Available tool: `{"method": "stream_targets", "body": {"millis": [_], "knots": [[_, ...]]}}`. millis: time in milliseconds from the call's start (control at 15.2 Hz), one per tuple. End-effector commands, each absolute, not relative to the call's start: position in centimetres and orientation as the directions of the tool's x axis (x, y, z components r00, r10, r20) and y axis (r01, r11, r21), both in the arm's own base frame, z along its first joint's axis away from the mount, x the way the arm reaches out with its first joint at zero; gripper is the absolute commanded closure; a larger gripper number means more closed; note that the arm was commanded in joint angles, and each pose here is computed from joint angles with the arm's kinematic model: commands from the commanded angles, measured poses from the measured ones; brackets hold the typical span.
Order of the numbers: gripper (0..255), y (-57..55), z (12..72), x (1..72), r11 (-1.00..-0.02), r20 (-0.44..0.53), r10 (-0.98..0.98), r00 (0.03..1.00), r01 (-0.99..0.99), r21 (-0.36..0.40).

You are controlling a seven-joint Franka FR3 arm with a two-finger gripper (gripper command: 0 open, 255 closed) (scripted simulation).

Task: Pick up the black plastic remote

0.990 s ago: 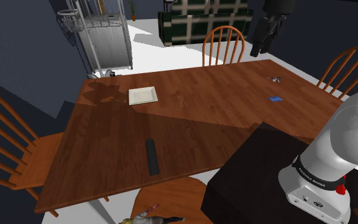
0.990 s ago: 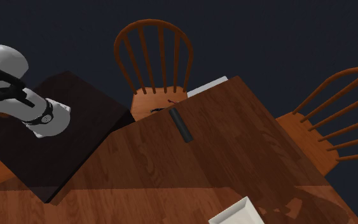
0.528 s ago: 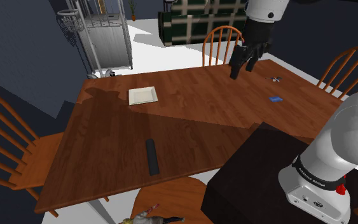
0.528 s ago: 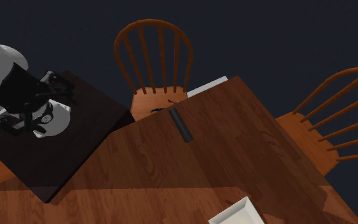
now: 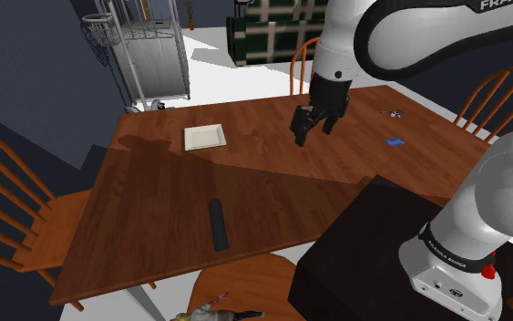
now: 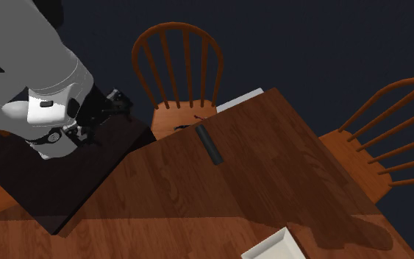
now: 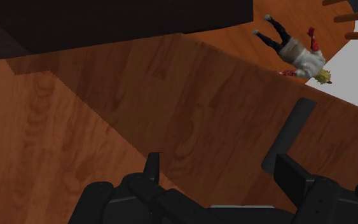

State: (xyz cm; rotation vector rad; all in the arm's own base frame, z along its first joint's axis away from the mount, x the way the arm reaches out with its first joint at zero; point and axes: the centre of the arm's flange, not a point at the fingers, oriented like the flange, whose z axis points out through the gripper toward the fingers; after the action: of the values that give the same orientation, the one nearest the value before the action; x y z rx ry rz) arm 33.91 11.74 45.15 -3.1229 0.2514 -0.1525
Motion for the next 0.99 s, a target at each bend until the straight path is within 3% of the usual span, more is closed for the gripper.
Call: {"method": "stream_targets", "body": {"millis": [0,924], "knots": [[0,13.8,43.2,34.6,-0.983,0.107,-0.185,0.977,-0.186,-0.010],[0,25.5,29.9,41.2,-0.936,0.166,-0.344,0.924,-0.352,0.017]]}}
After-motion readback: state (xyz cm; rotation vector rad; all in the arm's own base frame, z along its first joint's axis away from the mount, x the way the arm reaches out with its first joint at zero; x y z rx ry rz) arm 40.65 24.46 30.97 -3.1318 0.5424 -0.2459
